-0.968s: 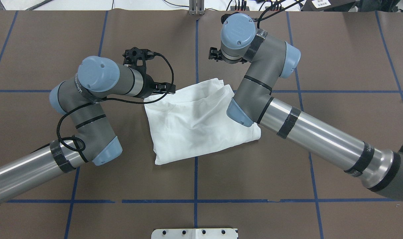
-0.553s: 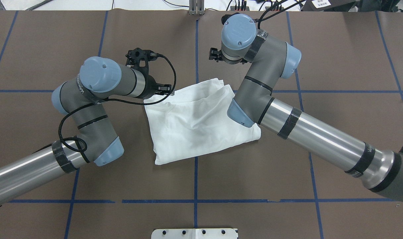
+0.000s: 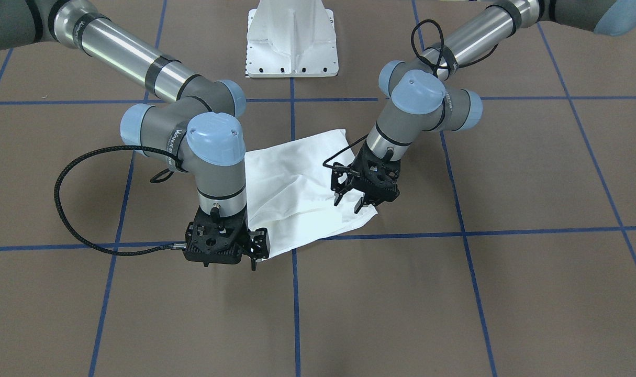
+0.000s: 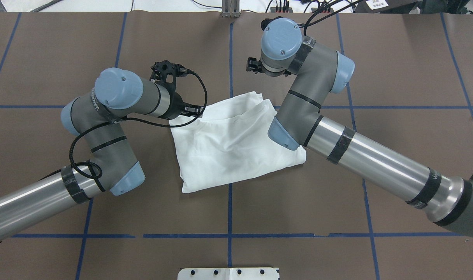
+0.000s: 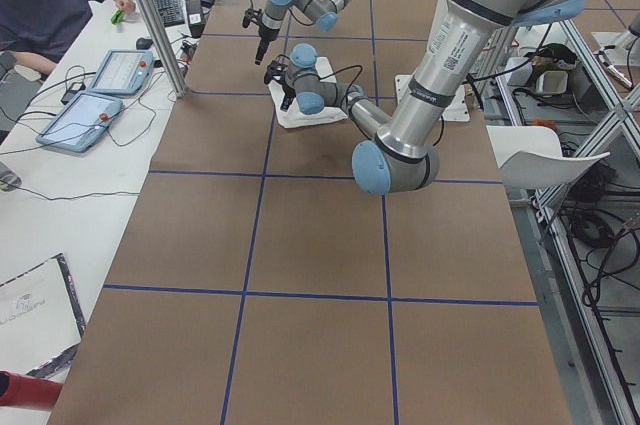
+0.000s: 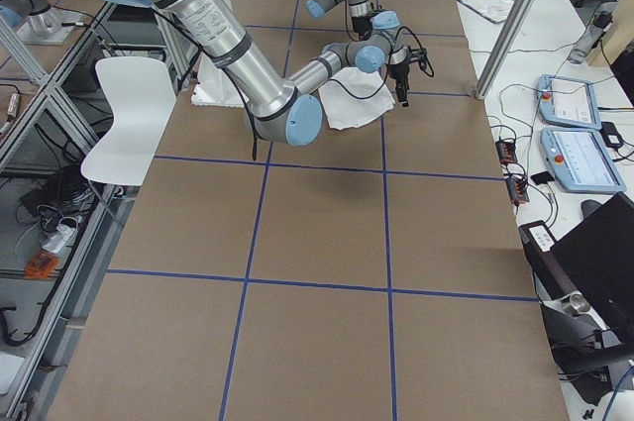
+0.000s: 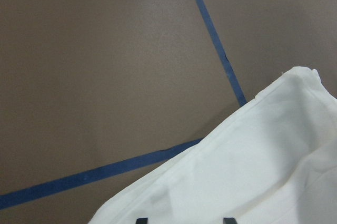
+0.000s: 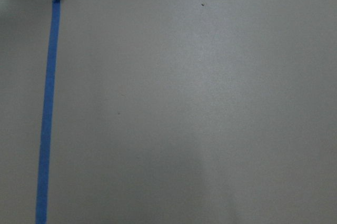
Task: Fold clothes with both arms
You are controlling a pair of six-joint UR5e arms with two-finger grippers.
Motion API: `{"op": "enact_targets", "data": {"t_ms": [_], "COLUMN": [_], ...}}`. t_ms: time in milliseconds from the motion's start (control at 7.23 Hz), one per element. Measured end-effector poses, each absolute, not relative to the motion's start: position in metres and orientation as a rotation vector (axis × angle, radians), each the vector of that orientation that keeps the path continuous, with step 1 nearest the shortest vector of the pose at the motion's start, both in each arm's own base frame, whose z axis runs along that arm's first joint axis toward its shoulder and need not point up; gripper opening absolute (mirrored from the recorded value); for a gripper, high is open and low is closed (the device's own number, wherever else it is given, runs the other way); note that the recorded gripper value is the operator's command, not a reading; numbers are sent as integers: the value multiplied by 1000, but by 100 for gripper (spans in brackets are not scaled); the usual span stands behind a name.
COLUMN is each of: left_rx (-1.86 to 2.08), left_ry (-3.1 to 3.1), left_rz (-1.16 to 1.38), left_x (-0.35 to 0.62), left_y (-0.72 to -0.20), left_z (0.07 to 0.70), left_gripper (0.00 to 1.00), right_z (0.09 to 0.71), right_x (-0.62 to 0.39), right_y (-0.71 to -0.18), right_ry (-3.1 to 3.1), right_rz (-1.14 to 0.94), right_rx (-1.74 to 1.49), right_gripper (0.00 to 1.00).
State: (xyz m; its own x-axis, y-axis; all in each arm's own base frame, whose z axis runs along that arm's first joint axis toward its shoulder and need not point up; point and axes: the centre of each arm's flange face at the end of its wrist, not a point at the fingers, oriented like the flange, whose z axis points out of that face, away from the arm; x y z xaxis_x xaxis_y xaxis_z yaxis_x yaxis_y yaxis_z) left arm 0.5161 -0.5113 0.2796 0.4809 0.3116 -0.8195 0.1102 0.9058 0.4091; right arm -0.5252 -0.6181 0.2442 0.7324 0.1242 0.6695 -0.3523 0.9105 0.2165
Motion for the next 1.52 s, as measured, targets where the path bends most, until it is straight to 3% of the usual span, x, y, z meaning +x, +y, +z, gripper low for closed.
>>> {"op": "enact_targets", "data": {"t_ms": [138, 415, 553, 1520], "left_rx": [440, 419, 411, 352], "left_ry": [1069, 1077, 1081, 1045], "left_rz": [130, 144, 150, 118], "left_x": [516, 517, 517, 503], "left_y": [-511, -508, -507, -525], "left_z": [281, 283, 284, 285], "left_gripper": [17, 12, 2, 0], "right_z": [244, 243, 243, 242], "right_x": [-525, -526, -526, -526], "right_y": [-618, -618, -618, -617], "right_ry": [-704, -705, -706, -713], "right_rz": [268, 267, 266, 271], "right_rx": [343, 343, 343, 344], "right_gripper": [100, 100, 100, 100]}}
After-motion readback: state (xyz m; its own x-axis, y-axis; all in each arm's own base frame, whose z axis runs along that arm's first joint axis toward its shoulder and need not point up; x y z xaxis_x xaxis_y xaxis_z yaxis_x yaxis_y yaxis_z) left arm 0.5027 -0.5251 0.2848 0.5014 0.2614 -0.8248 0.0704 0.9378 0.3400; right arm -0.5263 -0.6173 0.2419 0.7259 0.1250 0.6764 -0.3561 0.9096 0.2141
